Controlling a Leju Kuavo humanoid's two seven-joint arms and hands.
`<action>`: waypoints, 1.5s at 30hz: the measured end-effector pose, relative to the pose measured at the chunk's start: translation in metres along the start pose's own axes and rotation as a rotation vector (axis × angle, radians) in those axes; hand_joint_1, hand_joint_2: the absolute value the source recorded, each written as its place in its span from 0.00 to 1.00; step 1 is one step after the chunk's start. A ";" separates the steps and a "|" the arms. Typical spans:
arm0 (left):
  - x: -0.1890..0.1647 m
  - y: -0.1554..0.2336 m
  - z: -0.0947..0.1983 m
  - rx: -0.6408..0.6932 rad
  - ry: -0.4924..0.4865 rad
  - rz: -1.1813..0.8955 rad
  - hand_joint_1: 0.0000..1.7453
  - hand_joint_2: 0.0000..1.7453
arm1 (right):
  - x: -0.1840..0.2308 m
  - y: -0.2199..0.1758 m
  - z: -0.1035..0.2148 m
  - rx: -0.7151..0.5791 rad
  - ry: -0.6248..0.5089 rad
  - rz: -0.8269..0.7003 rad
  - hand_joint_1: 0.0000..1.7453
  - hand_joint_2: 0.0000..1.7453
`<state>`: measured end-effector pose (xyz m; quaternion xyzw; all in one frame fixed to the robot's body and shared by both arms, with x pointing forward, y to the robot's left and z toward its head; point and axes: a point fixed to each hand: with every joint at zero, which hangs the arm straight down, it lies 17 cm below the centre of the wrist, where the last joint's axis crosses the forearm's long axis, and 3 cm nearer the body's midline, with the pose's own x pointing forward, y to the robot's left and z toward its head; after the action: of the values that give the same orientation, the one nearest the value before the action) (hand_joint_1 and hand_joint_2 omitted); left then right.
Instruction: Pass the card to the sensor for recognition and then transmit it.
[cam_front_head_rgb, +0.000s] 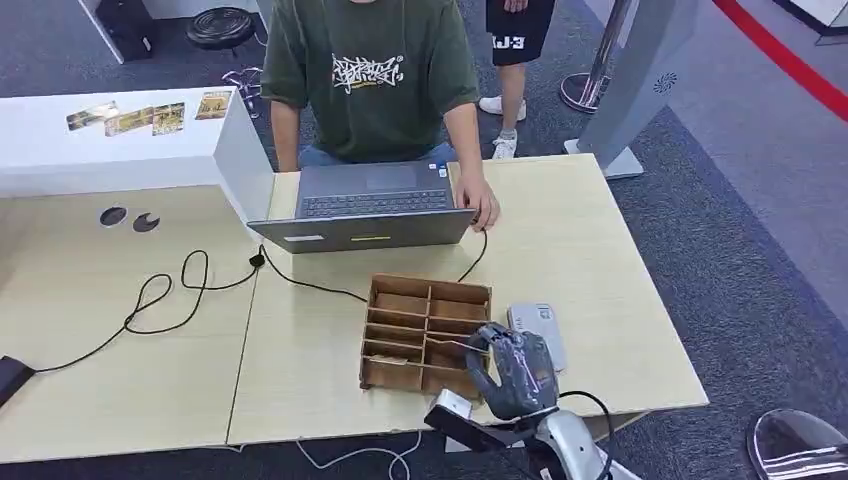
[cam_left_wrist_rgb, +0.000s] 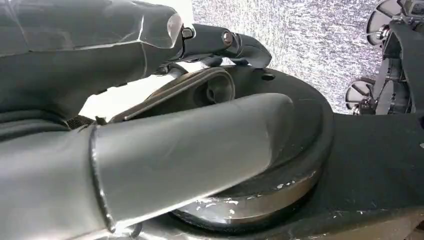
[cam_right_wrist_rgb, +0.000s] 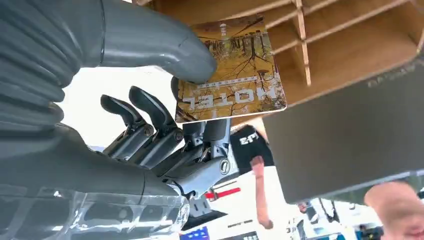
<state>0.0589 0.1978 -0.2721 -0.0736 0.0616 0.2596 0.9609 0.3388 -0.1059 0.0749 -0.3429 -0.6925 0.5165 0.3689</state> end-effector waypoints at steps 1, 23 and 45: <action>0.000 0.000 0.000 0.000 0.000 0.000 0.00 0.00 | -0.001 -0.001 0.000 -0.004 0.007 -0.004 1.00 1.00; 0.000 0.000 0.000 0.004 -0.003 0.005 0.00 0.00 | -0.028 -0.049 0.016 -0.179 0.165 -0.186 1.00 1.00; 0.000 0.001 -0.001 0.010 0.001 0.038 0.00 0.00 | -0.052 -0.049 0.057 -0.176 0.351 -0.325 1.00 1.00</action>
<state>0.0580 0.1989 -0.2728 -0.0679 0.0646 0.2776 0.9561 0.3105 -0.1886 0.1033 -0.3425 -0.7060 0.3206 0.5305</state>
